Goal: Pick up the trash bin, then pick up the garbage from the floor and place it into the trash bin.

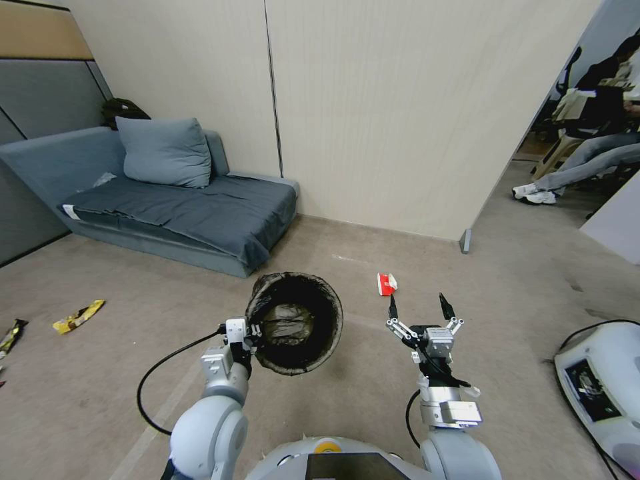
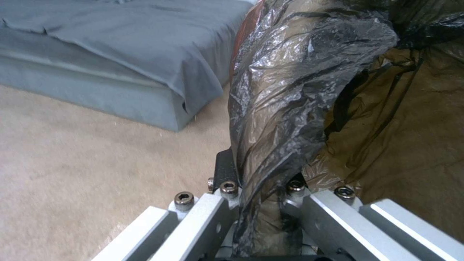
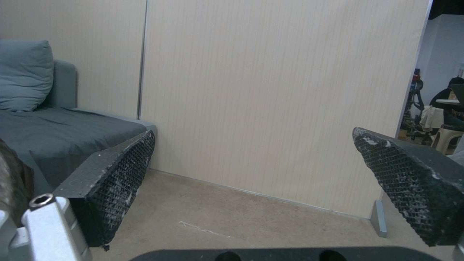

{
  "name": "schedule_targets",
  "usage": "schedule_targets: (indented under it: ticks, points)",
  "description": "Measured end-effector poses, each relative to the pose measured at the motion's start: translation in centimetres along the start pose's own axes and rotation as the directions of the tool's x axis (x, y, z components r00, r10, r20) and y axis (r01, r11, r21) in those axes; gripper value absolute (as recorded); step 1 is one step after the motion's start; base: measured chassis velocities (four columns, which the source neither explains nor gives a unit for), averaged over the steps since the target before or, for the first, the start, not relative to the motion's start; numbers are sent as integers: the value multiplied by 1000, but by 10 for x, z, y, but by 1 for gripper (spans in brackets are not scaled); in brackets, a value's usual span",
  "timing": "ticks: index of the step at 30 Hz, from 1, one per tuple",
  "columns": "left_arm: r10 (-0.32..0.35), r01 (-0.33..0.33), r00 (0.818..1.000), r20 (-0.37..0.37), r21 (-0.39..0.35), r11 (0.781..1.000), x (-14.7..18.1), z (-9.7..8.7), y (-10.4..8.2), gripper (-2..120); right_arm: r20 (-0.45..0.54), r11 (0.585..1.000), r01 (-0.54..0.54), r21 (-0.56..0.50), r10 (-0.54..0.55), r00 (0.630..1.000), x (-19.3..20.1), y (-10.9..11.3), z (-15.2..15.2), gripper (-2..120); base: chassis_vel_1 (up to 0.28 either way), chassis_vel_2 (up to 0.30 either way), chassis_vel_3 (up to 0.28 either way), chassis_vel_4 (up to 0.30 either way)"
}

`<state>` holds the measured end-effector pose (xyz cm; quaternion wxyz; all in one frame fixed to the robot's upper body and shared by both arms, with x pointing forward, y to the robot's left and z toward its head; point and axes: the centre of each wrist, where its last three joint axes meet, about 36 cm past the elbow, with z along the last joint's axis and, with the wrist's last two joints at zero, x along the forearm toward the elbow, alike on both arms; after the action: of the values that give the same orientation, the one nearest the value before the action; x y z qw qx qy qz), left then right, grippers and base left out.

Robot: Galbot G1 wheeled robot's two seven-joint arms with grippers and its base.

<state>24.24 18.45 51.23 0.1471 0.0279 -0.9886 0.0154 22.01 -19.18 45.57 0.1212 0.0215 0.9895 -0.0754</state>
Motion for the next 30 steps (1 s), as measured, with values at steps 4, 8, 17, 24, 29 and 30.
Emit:
schedule_targets:
  ticks: [4, 8, 17, 24, 29, 30]
  points:
    - [-5, 5, 1000, 14, -7, 1000, 0, -1, 0, 1, 0, 1000, 1, 0, -1, 1000, 0, -1, 0, 100, 0, 0, 0, 0]
    - [-3, 3, 1000, 21, -6, 1000, -1, -2, -1, 1, -2, 1000, 0, -3, 0, 1000, 0, -1, 0, 100, 0, 0, 0, 0]
    - [5, -4, 1000, 26, -6, 1000, -1, -3, -2, 1, -6, 1000, -2, -5, 1, 1000, 0, -1, 0, 100, 0, 0, 0, 0]
    - [4, -4, 1000, 24, -9, 1000, 0, -3, -3, 1, -10, 1000, -6, -7, 6, 1000, 0, -2, -2, 100, -6, 3, 9, -7]
    - [3, -2, 1000, 23, -9, 1000, -1, -3, -3, 1, -10, 1000, -6, -7, 6, 1000, 0, -2, -2, 100, -82, 70, 94, -88]
    - [3, -3, 1000, 21, -9, 1000, -1, -2, -3, 1, -10, 1000, -7, -7, 7, 1000, 0, -2, -2, 100, -121, 120, 124, -133]
